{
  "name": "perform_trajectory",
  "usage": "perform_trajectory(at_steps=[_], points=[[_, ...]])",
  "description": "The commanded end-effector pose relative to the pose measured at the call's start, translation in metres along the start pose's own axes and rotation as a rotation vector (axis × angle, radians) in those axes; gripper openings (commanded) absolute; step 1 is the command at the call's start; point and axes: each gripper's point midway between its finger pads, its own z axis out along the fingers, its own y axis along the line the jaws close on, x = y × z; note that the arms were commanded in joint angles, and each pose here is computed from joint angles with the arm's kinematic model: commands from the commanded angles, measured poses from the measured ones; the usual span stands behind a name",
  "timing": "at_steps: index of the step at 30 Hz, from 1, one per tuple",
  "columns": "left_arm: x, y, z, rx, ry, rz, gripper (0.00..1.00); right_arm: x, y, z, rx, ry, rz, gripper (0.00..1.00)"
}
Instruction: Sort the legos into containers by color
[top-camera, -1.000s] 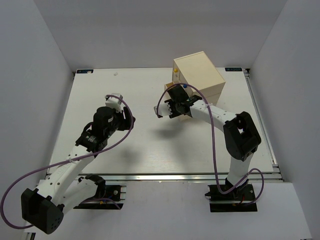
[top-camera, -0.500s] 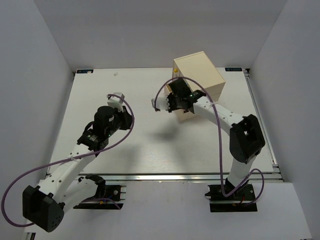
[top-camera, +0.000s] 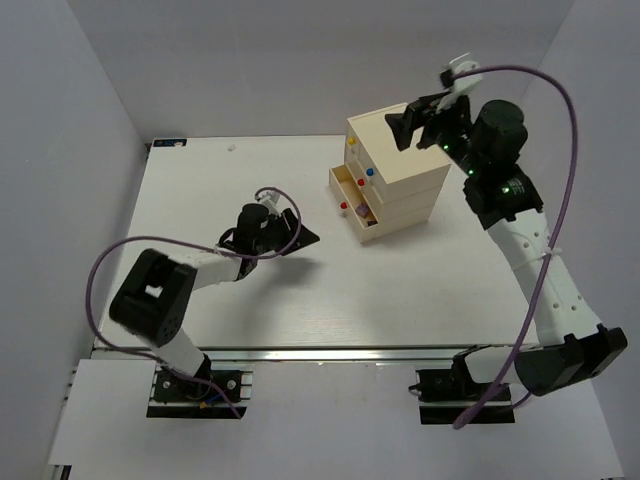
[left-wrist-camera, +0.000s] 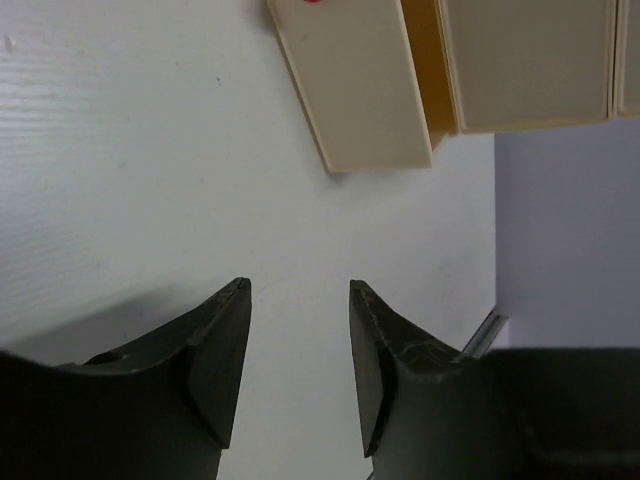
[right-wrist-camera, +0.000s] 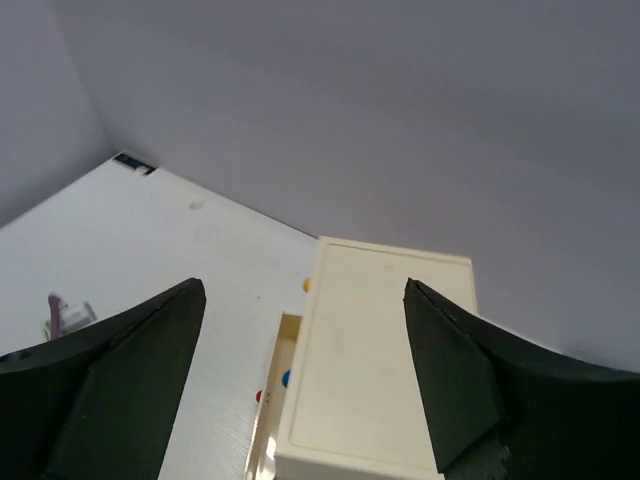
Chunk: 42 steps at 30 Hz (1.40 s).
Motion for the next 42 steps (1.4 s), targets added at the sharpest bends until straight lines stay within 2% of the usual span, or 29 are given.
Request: perform_trajectory(at_steps=[1, 4, 5, 6, 7, 8, 9, 10, 11, 12, 13, 15, 19, 23, 27, 34, 42], points=[[-0.038, -0.05, 0.022, 0.219, -0.085, -0.095, 0.55, 0.011, -0.052, 0.0, 0.146, -0.003, 0.237, 0.89], [-0.051, -0.056, 0.043, 0.272, -0.079, -0.129, 0.6, 0.04, -0.096, -0.004, 0.188, 0.062, 0.34, 0.89], [-0.044, -0.042, 0.057, 0.249, -0.056, -0.152, 0.6, 0.046, -0.103, -0.003, 0.18, 0.084, 0.405, 0.89], [-0.048, -0.044, 0.062, 0.266, -0.065, -0.167, 0.61, 0.069, -0.137, -0.009, 0.202, 0.121, 0.454, 0.86], [-0.056, -0.049, 0.067, 0.28, -0.078, -0.17, 0.61, 0.076, -0.145, -0.009, 0.193, 0.129, 0.488, 0.82], [-0.053, -0.041, 0.077, 0.267, -0.069, -0.193, 0.61, 0.078, -0.144, -0.006, 0.13, 0.123, 0.509, 0.72], [-0.056, -0.042, 0.08, 0.274, -0.075, -0.199, 0.6, 0.098, -0.17, -0.01, 0.165, 0.141, 0.539, 0.64], [-0.063, -0.046, 0.086, 0.283, -0.087, -0.196, 0.6, 0.103, -0.175, -0.008, 0.151, 0.147, 0.556, 0.57], [-0.06, -0.038, 0.093, 0.266, -0.075, -0.213, 0.6, 0.098, -0.179, -0.007, 0.108, 0.139, 0.547, 0.54], [-0.062, -0.036, 0.098, 0.255, -0.074, -0.22, 0.59, 0.122, -0.189, -0.003, 0.114, 0.194, 0.572, 0.54], [-0.063, -0.034, 0.102, 0.246, -0.073, -0.227, 0.59, 0.126, -0.192, 0.0, 0.102, 0.21, 0.571, 0.55], [-0.064, -0.028, 0.112, 0.224, -0.068, -0.239, 0.59, 0.143, -0.2, 0.009, 0.064, 0.258, 0.568, 0.67], [-0.067, -0.022, 0.123, 0.208, -0.073, -0.251, 0.59, 0.161, -0.194, 0.018, -0.047, 0.312, 0.583, 0.82], [-0.07, -0.018, 0.132, 0.193, -0.078, -0.255, 0.59, 0.182, -0.186, 0.021, -0.097, 0.344, 0.642, 0.81], [-0.071, -0.013, 0.138, 0.179, -0.079, -0.259, 0.58, 0.2, -0.177, 0.022, -0.142, 0.384, 0.697, 0.76], [-0.071, -0.01, 0.149, 0.176, -0.068, -0.26, 0.56, 0.228, -0.153, 0.021, -0.223, 0.461, 0.734, 0.56], [-0.068, -0.008, 0.165, 0.173, -0.047, -0.268, 0.54, 0.234, -0.137, 0.015, -0.26, 0.493, 0.74, 0.47]])
